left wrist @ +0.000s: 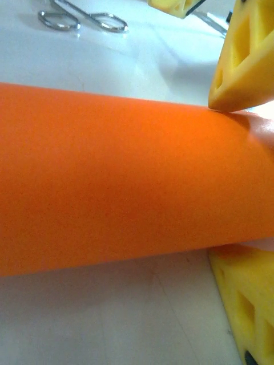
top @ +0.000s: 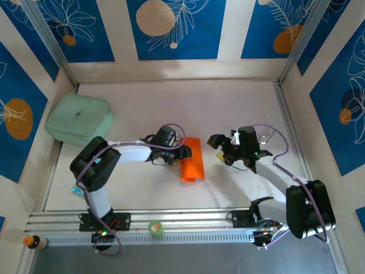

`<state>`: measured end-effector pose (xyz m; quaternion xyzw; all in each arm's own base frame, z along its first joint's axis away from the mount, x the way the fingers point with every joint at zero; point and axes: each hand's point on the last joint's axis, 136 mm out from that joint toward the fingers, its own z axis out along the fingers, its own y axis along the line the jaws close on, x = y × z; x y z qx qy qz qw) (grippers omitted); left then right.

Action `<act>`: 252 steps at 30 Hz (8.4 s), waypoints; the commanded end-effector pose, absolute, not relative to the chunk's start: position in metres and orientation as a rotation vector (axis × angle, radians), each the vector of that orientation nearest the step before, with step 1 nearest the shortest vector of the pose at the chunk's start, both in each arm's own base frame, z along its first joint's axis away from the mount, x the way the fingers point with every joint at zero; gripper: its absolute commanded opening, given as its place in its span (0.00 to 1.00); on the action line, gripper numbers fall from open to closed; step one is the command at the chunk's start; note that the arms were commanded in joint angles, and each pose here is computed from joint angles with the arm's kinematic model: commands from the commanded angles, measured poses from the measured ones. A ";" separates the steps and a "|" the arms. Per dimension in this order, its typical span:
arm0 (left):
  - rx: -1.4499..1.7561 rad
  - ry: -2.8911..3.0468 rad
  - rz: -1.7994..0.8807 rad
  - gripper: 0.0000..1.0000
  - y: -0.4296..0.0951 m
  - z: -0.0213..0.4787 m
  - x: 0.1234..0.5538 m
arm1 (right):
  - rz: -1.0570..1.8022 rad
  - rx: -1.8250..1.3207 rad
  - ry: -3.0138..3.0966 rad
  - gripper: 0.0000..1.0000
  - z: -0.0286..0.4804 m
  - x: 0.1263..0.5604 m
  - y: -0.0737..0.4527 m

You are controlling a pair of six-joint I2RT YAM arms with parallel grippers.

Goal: Fold a paper plane with a square sheet of paper (pick it up from the middle)
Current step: First fold the square sheet of paper in half at the center of the table.

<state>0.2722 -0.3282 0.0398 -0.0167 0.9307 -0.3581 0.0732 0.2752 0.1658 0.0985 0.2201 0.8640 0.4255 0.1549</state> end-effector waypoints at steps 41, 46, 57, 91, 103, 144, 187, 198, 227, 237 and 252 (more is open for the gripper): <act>0.196 3.031 -0.659 0.53 -0.285 0.000 0.258 | 1.273 0.542 2.556 0.92 0.096 0.278 0.191; 0.184 3.049 -0.585 0.55 -0.279 -0.003 0.261 | 1.275 0.538 2.558 0.92 0.097 0.279 0.191; 0.173 3.099 -0.448 0.55 -0.273 -0.013 0.261 | 1.273 0.544 2.565 0.93 0.094 0.279 0.191; 0.245 3.124 -0.309 0.56 -0.266 -0.027 0.262 | 1.271 0.554 2.579 0.92 0.090 0.278 0.191; 0.204 3.119 -0.344 0.57 -0.271 -0.028 0.265 | 1.307 0.520 2.594 0.89 0.088 0.276 0.199; 0.204 3.102 -0.351 0.54 -0.272 -0.033 0.268 | 1.205 0.536 2.687 0.65 0.062 0.271 0.206; 0.158 3.117 -0.356 0.56 -0.272 -0.039 0.265 | 1.102 0.462 2.727 0.15 0.045 0.266 0.220; 0.195 3.122 -0.357 0.56 -0.273 -0.040 0.264 | 1.139 0.463 2.724 0.15 0.046 0.267 0.221; 0.252 3.104 -0.379 0.56 -0.276 -0.041 0.266 | 1.160 0.440 2.728 0.14 0.048 0.267 0.226; 0.240 3.108 -0.350 0.56 -0.274 -0.043 0.267 | 1.156 0.439 2.728 0.14 0.048 0.266 0.225; 0.236 3.093 -0.354 0.56 -0.277 -0.040 0.271 | 1.121 0.464 2.707 0.14 0.051 0.268 0.218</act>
